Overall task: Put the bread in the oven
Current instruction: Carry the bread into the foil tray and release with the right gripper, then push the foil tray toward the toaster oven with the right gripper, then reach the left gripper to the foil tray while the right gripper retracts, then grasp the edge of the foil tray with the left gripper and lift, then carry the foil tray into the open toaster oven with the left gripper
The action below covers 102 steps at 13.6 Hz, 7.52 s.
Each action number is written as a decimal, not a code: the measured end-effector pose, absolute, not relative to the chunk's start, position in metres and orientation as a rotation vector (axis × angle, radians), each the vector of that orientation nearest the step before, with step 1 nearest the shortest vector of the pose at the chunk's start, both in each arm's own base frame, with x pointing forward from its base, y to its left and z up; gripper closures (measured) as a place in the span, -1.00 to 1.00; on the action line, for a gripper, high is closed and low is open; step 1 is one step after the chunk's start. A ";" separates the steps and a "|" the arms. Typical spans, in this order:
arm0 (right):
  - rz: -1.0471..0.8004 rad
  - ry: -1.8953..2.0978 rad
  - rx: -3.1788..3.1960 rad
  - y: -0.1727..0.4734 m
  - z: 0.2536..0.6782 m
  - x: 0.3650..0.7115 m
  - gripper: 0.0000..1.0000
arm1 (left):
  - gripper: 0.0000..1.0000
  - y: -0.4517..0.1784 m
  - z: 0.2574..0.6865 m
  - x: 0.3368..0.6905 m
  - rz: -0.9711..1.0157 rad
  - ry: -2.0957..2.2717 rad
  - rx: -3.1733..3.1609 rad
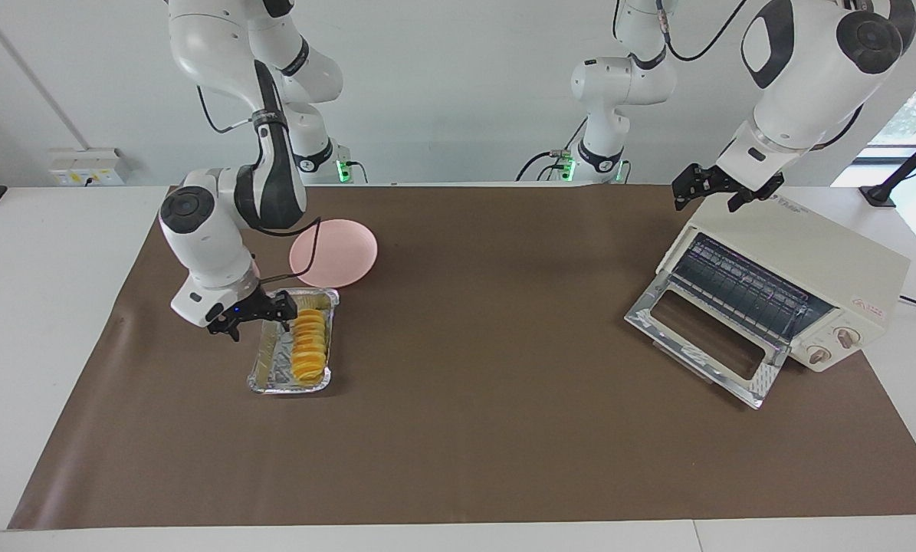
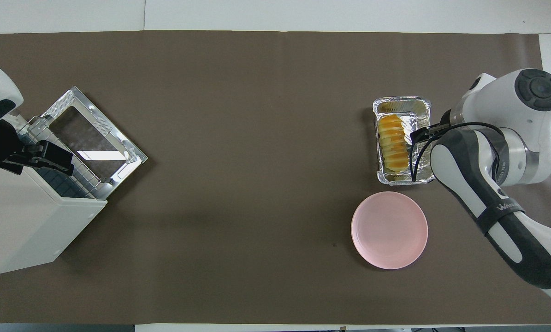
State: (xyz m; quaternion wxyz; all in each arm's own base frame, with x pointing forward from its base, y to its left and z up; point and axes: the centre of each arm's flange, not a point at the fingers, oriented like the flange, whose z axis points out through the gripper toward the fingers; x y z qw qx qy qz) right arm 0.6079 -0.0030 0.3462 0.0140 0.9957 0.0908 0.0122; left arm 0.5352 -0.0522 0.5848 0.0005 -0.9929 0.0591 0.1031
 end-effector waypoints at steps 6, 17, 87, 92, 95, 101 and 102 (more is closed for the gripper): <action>0.000 0.229 3.111 -0.024 0.313 0.593 -0.55 | -1.00 -0.052 0.585 0.535 0.324 0.186 -3.118; 0.123 0.200 3.199 0.014 0.336 0.609 0.96 | -1.00 -0.052 0.585 0.535 0.324 0.186 -3.118; -0.058 -0.025 3.145 -0.013 0.602 0.522 -1.00 | -0.08 -0.503 0.327 0.541 0.087 -0.029 -3.140; -0.058 -0.025 3.145 -0.013 0.602 0.522 -1.00 | 0.90 -0.503 0.327 0.540 0.092 -0.053 -3.141; -0.058 -0.025 3.145 -0.013 0.602 0.522 -1.00 | 0.96 -0.501 0.329 0.540 0.122 -0.080 -3.135; -0.058 -0.025 3.145 -0.013 0.602 0.522 -1.00 | 0.96 -0.442 0.380 0.570 0.177 -0.264 -3.001; -0.058 -0.025 3.145 -0.013 0.602 0.522 -1.00 | 0.96 -0.428 0.385 0.575 0.188 -0.308 -2.968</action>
